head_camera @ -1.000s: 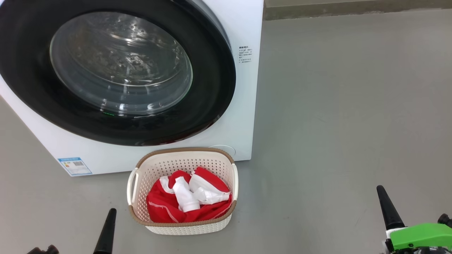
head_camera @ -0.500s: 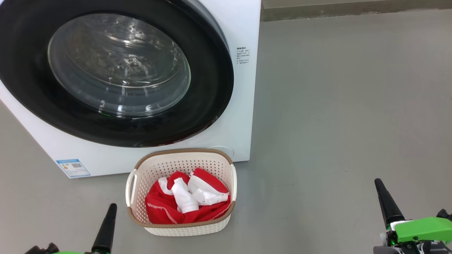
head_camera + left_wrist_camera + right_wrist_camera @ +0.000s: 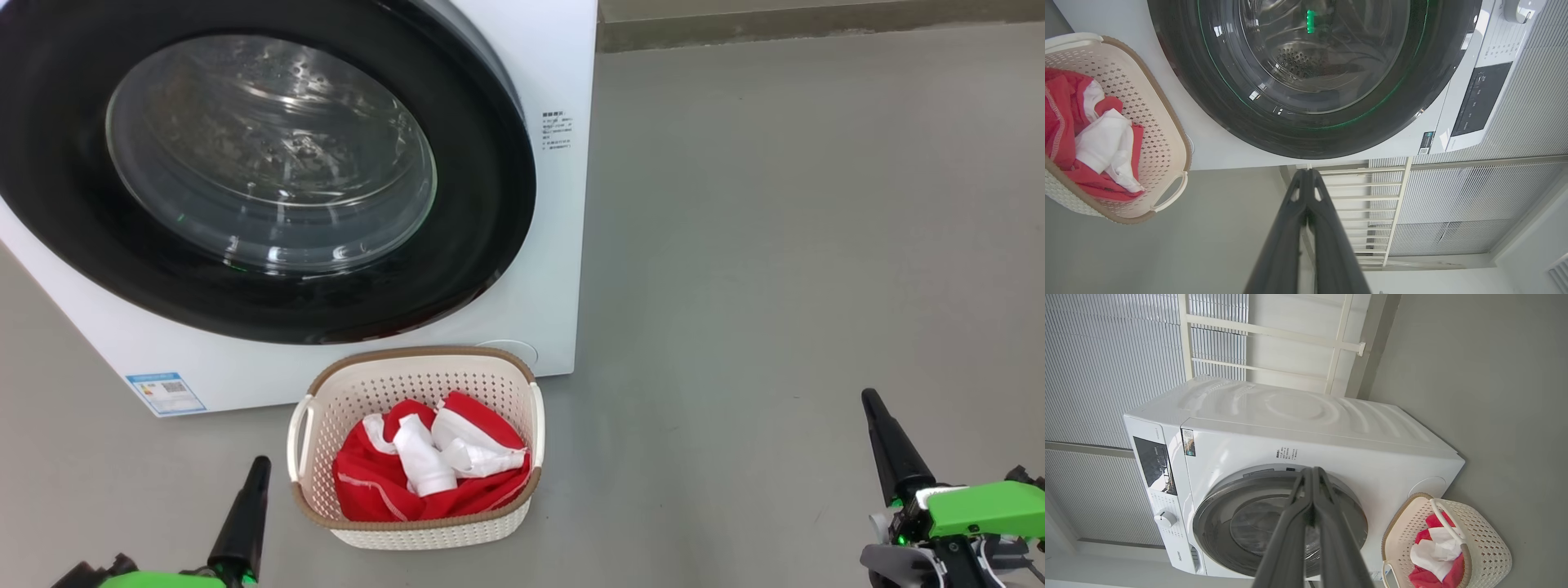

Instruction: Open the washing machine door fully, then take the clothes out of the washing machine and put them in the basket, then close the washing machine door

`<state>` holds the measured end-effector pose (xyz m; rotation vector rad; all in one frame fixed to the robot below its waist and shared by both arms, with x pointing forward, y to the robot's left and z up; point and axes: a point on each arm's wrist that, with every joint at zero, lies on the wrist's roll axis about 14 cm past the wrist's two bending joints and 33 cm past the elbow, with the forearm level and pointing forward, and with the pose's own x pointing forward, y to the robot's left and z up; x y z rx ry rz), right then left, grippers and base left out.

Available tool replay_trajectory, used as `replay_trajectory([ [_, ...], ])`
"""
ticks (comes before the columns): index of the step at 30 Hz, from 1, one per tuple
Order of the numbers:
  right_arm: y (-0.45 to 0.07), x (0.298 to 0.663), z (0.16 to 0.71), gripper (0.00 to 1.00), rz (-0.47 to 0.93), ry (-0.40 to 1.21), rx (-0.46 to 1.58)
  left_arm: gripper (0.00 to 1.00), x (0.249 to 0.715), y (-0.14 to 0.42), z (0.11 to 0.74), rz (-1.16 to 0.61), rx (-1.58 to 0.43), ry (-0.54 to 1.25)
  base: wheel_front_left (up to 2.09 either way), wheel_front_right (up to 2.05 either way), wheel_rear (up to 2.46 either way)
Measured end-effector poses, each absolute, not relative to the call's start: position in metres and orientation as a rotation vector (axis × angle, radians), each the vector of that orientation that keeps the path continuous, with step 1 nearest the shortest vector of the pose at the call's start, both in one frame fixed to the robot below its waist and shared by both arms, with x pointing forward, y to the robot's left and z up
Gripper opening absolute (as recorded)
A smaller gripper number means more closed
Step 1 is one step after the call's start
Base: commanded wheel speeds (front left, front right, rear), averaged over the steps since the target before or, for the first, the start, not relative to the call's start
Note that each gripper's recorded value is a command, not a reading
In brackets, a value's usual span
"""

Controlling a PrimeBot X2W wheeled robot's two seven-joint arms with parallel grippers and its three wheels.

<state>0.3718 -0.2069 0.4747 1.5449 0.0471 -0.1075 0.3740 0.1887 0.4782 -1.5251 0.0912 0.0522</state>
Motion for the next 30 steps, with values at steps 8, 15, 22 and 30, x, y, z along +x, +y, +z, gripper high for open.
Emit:
replay_trajectory([
  [8, -0.2064, 0.3748, 0.4801, 0.00, -0.091, 0.034, 1.590, 0.00, 0.3778, 0.1874, 0.4833, 0.035, -1.566, 0.083, 0.00, 0.00, 0.00],
  [15, -0.2065, 0.3752, 0.4806, 0.00, -0.090, 0.033, 1.590, 0.00, 0.3778, 0.1876, 0.4833, 0.036, -1.567, 0.082, 0.00, 0.00, 0.00],
  [22, -0.2064, 0.3752, 0.4806, 0.00, -0.090, 0.033, 1.590, 0.00, 0.3778, 0.1875, 0.4832, 0.036, -1.568, 0.082, 0.00, 0.00, 0.00],
  [30, -0.2064, 0.3752, 0.4806, 0.00, -0.090, 0.033, 1.589, 0.00, 0.3778, 0.1873, 0.4832, 0.036, -1.569, 0.083, 0.00, 0.00, 0.00],
])
